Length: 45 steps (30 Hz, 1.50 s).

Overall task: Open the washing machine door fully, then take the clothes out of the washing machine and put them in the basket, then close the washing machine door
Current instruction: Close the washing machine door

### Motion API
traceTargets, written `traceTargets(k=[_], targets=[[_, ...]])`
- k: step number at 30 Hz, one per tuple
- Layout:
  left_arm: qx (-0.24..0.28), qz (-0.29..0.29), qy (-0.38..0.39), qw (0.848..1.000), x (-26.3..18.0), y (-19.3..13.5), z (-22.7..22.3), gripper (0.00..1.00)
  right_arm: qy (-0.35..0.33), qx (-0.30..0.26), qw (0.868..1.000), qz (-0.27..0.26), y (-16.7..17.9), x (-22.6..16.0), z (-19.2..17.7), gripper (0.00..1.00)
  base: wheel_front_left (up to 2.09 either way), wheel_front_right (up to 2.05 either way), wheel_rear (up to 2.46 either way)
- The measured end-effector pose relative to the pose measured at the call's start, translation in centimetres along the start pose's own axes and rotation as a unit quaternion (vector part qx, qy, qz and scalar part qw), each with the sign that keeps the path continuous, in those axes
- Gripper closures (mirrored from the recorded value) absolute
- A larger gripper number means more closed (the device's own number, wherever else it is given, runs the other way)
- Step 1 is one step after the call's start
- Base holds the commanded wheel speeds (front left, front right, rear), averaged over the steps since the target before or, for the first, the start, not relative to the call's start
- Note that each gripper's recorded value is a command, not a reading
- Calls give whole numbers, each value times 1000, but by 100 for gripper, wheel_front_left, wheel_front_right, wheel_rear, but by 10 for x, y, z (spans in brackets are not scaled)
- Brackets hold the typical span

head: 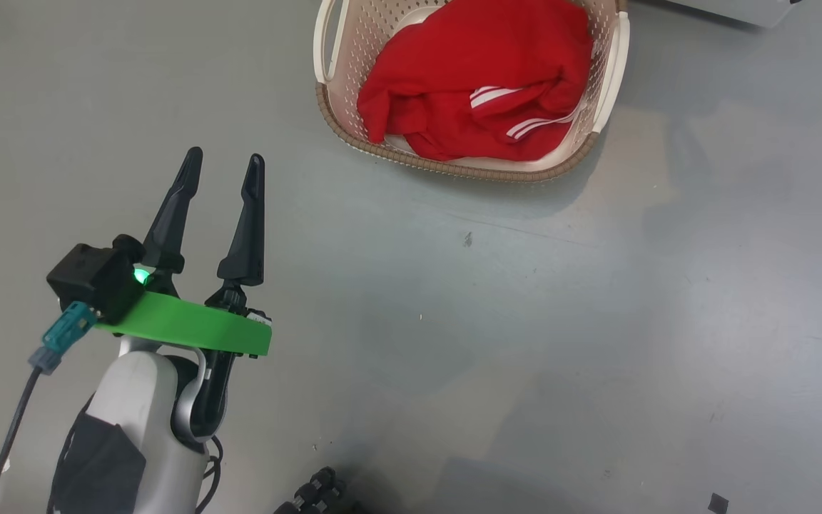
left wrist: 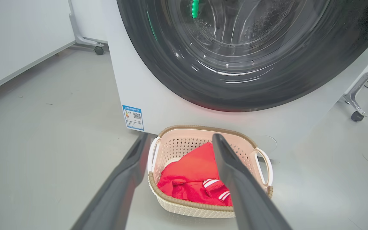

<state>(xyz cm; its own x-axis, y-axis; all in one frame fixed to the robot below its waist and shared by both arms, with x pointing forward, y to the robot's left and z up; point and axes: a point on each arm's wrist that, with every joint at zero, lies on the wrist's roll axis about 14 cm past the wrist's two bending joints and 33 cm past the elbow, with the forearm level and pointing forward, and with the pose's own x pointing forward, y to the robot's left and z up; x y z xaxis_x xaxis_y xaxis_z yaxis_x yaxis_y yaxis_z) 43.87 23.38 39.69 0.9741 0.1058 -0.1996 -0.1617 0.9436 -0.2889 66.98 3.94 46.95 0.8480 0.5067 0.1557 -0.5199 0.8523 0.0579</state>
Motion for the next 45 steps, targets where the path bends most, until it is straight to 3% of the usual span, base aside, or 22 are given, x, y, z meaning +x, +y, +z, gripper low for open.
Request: traceTargets(k=[14, 25, 38, 45], targets=[[2, -11, -31, 999, -10, -7, 28, 0, 43, -1, 999, 14, 20, -37, -15, 100, 0, 0, 0], [17, -39, -62, 997, -27, -19, 55, 0, 61, 13, 998, 9, 40, -86, 3, 100, 0, 0, 0], [17, -56, -81, 995, -56, -27, 67, 0, 83, 24, 995, -51, 28, -167, 25, 100, 0, 0, 0], [12, -74, -97, 992, -71, -39, 73, 0, 46, 23, 994, -94, 16, -205, 64, 100, 0, 0, 0]])
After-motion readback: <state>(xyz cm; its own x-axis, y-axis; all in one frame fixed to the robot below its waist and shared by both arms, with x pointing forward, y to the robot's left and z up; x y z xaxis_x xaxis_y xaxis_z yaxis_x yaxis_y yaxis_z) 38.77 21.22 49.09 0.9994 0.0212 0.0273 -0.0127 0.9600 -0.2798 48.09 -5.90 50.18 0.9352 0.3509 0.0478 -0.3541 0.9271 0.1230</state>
